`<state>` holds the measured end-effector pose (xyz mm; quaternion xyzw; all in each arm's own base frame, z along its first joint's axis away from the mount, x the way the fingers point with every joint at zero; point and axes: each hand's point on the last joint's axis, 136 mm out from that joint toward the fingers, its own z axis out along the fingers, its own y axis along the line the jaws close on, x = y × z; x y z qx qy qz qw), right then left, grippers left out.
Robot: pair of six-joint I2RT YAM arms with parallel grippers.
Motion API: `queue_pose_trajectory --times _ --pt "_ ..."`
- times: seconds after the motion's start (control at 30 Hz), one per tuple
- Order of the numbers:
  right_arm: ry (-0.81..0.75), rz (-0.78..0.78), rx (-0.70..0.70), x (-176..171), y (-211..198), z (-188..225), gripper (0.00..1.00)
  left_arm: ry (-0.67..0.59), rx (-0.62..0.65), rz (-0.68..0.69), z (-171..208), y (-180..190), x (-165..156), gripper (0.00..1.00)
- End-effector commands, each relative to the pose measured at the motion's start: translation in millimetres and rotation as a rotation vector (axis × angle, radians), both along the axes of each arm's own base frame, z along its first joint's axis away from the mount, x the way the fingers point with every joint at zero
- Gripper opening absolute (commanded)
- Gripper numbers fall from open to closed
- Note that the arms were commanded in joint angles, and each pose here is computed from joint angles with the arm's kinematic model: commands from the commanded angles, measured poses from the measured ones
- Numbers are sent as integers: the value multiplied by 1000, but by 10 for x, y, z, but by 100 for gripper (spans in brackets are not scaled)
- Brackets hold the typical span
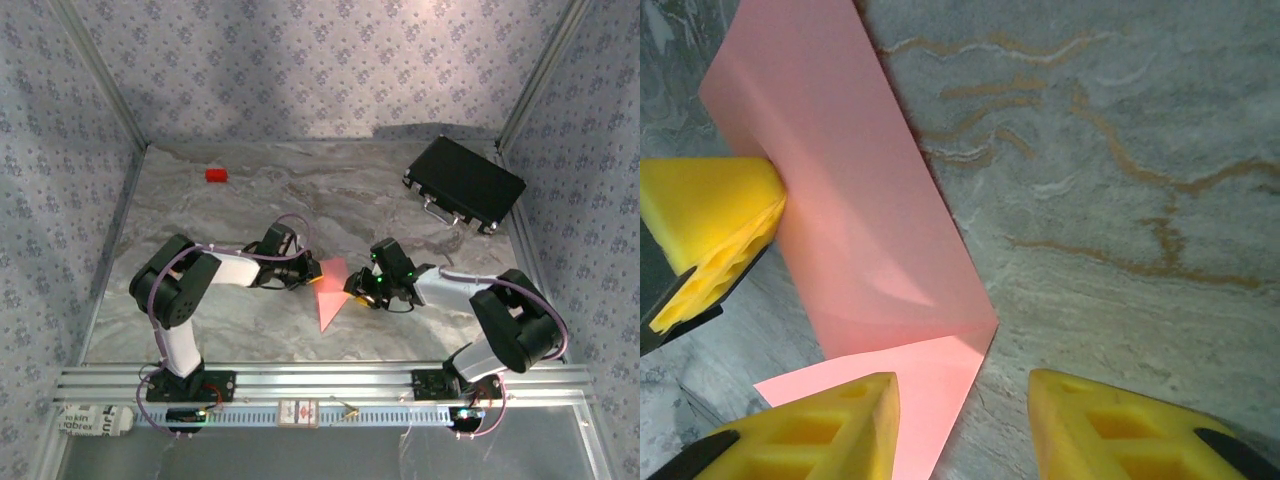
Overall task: Fold a paper plane with a square sheet of paper (pick it up from the middle)
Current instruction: Fold the wing for the fifth time at the center of the table.
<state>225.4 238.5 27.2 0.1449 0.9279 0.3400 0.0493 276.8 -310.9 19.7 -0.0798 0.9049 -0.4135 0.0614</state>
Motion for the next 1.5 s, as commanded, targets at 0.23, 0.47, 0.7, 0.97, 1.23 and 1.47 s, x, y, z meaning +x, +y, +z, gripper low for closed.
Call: queue_pose_trajectory --times 0.23,0.47,0.7,0.97,1.23,1.47 --pt "15 -3 39 18 136 80 33 96 95 20 -343 187 -168 4" --pt "21 -18 53 -1 139 66 36 94 88 21 -321 172 -153 4" --pt "-2 -19 88 53 198 155 37 92 82 21 -312 165 -146 4" --pt "3 -28 18 -85 95 142 39 89 82 25 -294 174 -138 4" --pt "26 -19 25 -223 158 95 41 83 77 27 -259 176 -123 4" --pt "35 -7 38 -224 243 62 42 81 73 27 -242 165 -111 4"
